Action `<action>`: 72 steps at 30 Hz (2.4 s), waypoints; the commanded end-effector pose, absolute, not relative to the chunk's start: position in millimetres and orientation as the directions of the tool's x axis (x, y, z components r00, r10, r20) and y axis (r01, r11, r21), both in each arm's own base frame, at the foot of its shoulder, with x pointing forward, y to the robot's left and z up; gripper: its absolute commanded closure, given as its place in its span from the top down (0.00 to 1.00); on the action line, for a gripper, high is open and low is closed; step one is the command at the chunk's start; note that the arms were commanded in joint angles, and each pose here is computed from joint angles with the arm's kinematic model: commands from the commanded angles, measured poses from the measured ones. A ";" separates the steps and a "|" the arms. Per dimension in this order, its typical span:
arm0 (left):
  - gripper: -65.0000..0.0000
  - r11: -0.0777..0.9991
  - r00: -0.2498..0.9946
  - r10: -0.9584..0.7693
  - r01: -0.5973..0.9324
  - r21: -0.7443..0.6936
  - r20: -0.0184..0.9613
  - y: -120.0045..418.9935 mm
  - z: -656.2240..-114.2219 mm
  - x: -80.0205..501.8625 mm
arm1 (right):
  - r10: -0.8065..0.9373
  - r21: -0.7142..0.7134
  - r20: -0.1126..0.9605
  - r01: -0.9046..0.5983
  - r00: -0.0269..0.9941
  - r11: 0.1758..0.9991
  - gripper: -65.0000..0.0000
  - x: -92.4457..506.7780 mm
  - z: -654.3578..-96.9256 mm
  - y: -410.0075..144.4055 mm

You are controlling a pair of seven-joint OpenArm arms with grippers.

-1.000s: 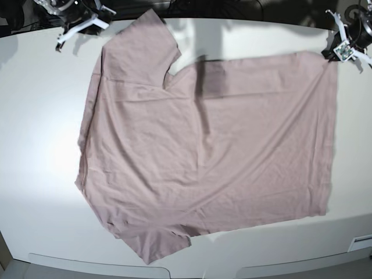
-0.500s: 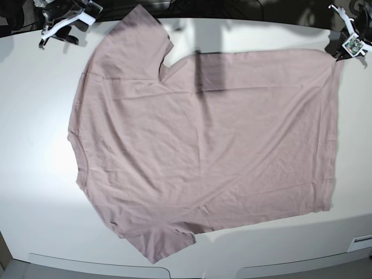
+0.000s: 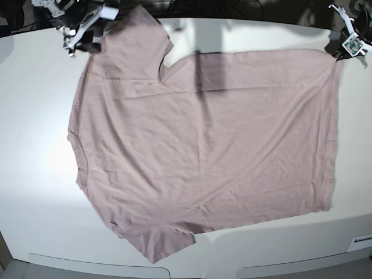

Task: Fold the T-shirt properly
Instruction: 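Pull the shirt's shoulder edge toward the robot with both grippers, then lower both grippers and pinch the shirt's shoulder edge again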

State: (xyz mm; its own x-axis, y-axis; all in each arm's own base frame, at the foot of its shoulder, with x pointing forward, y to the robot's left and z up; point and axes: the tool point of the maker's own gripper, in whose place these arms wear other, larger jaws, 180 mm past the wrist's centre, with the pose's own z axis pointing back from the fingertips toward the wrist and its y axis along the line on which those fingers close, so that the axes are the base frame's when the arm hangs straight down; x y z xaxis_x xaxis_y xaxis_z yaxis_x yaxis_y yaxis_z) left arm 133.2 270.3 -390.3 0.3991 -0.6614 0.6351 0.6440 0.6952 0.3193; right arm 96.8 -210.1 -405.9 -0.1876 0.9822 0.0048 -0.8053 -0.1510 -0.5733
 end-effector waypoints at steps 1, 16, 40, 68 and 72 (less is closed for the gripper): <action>0.00 0.688 0.366 -0.664 0.639 0.343 0.652 270.8 -380.1 141.0 | 0.977 -0.582 -0.041 -0.789 -0.211 -0.196 0.49 99.6 -403.2 -217.3; 0.00 0.688 0.366 -0.664 0.639 0.343 0.652 270.8 -380.1 141.0 | 0.963 -0.519 -0.052 -0.817 -0.263 -0.251 0.49 92.4 -440.1 -224.9; 0.00 0.688 0.371 -0.667 0.640 0.343 0.646 271.8 -381.2 140.3 | 0.951 -0.416 -0.128 -0.855 -0.283 -0.310 0.12 75.7 -457.5 -220.1; 0.00 0.767 0.407 -0.584 0.561 0.312 0.702 281.0 -368.7 150.2 | 0.942 -0.785 0.083 -0.561 0.326 0.263 0.00 103.4 -368.3 -266.7; 0.00 0.768 0.383 -0.592 0.533 0.354 0.709 289.5 -358.8 166.2 | 0.916 -0.772 0.201 -0.519 0.348 0.367 0.00 130.0 -352.4 -262.9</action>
State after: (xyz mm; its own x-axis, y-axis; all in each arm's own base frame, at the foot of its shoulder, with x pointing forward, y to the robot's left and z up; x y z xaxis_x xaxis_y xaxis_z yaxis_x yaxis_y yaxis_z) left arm 157.7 287.0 -370.5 0.4158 -0.5887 0.6933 0.5441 0.7718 0.3290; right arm 123.2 -263.3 -361.7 0.3700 0.9082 0.1957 -0.5428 0.3823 -0.7479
